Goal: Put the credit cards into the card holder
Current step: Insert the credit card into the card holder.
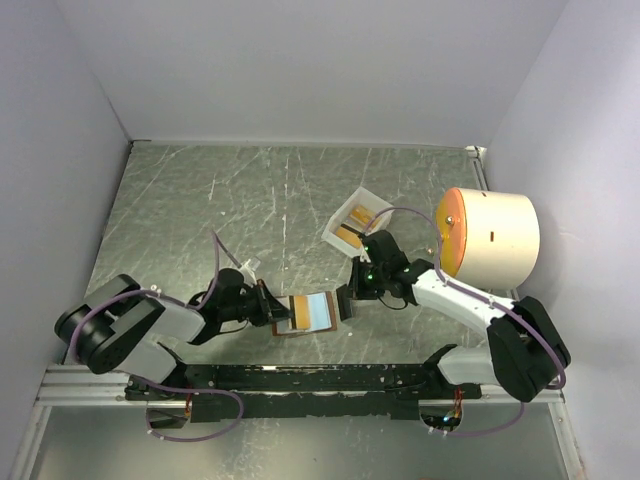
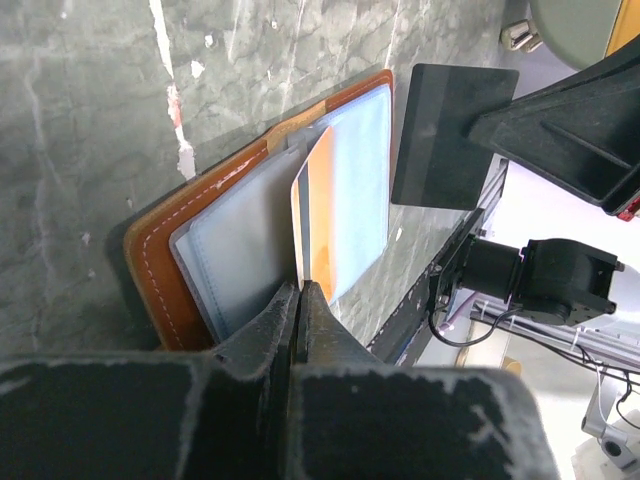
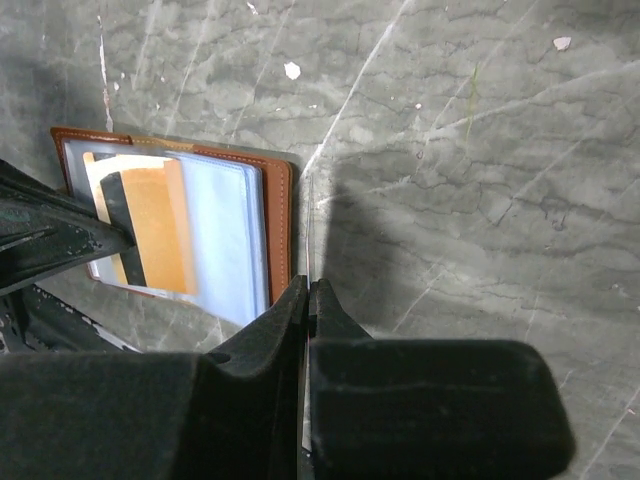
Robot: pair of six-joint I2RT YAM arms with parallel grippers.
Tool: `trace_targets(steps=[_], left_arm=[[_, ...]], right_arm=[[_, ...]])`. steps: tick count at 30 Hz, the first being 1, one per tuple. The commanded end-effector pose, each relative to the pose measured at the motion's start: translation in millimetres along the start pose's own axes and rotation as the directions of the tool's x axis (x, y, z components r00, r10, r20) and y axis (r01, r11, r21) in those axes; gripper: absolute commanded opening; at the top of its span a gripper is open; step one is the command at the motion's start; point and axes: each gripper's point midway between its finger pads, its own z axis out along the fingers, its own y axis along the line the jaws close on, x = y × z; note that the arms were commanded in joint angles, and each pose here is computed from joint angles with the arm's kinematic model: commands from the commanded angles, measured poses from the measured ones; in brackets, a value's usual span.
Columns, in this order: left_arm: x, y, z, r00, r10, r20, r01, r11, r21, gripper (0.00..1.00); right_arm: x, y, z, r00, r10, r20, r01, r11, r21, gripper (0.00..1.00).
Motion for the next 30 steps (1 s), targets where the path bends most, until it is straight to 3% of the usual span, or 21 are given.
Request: trace_targets(steps=[1,9,17,25,30], left_arm=[[9,9,4,0.999,0.014,-0.051,-0.016,1.000,-0.027,0.07],[12,-9,11,0.997,-0.011,-0.078,0.015,0.998,0.057,0.07],[12,-8,17,0.997,-0.033,-0.065,0.037,0.997,0.061,0.07],[1,-2,12,0.999,0.031,-0.020,-0.032,0.998,-0.062,0.42],[-20,-1,6,0.994,0.100,0.035,-0.092,0.979,-0.181,0.50]], right_arm=[[-2,-5,2,1.000,-0.016,-0.007,0.016,1.000,0.026,0.00],[16,14,13,0.997,0.047,-0.057,-0.053,0.994,-0.098,0.00],[22,10,15,0.995,0.086,-0.052,-0.090,0.992,-0.089,0.00],[13,0,9,0.999,0.046,-0.015,-0.047,0.999,-0.012,0.00],[-4,-9,-3,1.000,-0.001,0.028,-0.001,0.997,0.072,0.00]])
